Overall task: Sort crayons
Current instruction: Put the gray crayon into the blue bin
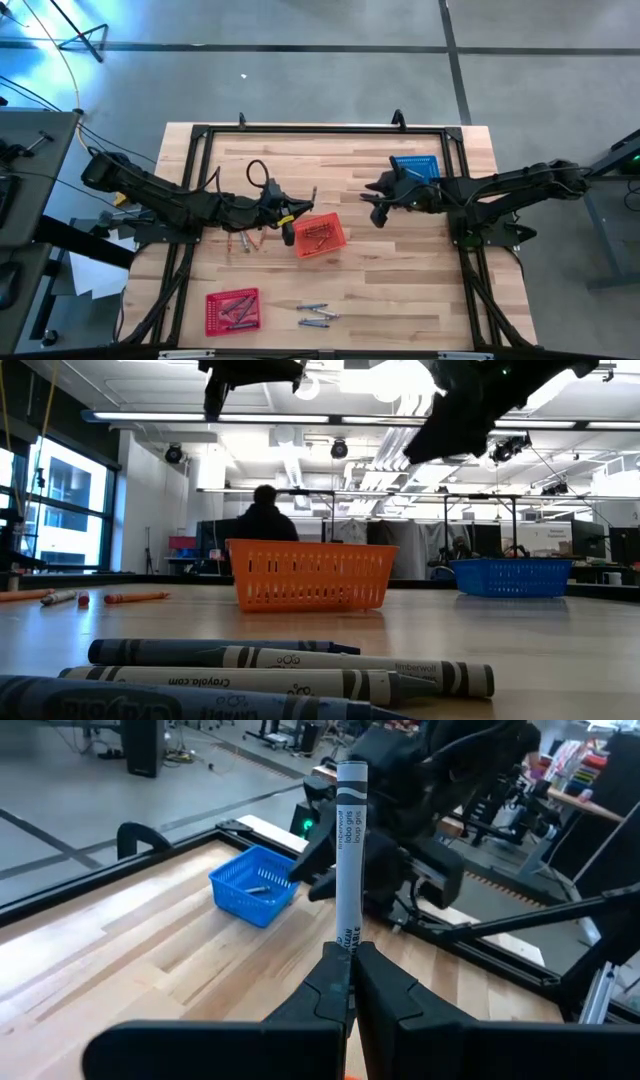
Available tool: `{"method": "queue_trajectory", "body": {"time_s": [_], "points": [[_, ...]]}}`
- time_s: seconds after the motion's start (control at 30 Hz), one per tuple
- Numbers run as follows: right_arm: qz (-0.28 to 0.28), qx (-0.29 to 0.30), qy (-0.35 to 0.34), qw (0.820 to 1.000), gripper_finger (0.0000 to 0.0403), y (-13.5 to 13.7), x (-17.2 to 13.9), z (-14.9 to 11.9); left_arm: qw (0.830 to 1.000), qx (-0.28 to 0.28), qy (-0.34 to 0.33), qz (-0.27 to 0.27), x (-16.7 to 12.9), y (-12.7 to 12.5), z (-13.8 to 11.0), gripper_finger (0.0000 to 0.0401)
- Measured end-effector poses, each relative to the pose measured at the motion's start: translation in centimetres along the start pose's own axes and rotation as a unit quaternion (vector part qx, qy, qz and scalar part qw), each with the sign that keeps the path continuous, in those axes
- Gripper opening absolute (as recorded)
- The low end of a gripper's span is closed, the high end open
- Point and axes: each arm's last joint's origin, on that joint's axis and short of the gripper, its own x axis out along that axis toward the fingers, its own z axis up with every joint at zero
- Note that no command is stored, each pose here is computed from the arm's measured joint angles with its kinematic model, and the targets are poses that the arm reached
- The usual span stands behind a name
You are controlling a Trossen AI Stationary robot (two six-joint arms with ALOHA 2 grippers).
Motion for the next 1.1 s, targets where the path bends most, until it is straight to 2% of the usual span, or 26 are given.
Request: {"method": "queue_trajectory", "body": {"time_s": [0.27,0.5,0.7,0.93,1.1], "points": [[0.028,-0.015,-0.026,0.999,0.0129,0.3,0.0,0.6,1.0,-0.015,0.002,-0.004,0.0,0.0,0.0,0.0],[0.004,0.029,-0.05,0.998,0.0129,0.2,0.0,1.0,1.0,-0.014,0.004,-0.004,0.0,0.0,-0.1,0.0],[0.011,0.005,-0.05,0.999,0.0129,0.3,-0.1,1.0,1.0,-0.006,0.012,-0.018,0.0,-0.1,-0.1,0.0],[0.004,0.078,-0.059,0.995,0.0129,0.3,-0.1,1.1,0.999,0.008,0.017,-0.031,0.0,-0.2,-0.2,0.0],[0.004,0.066,-0.061,0.996,0.0129,0.1,0.0,1.3,0.999,0.016,0.018,-0.034,-0.1,-0.3,-0.2,0.0]]}}
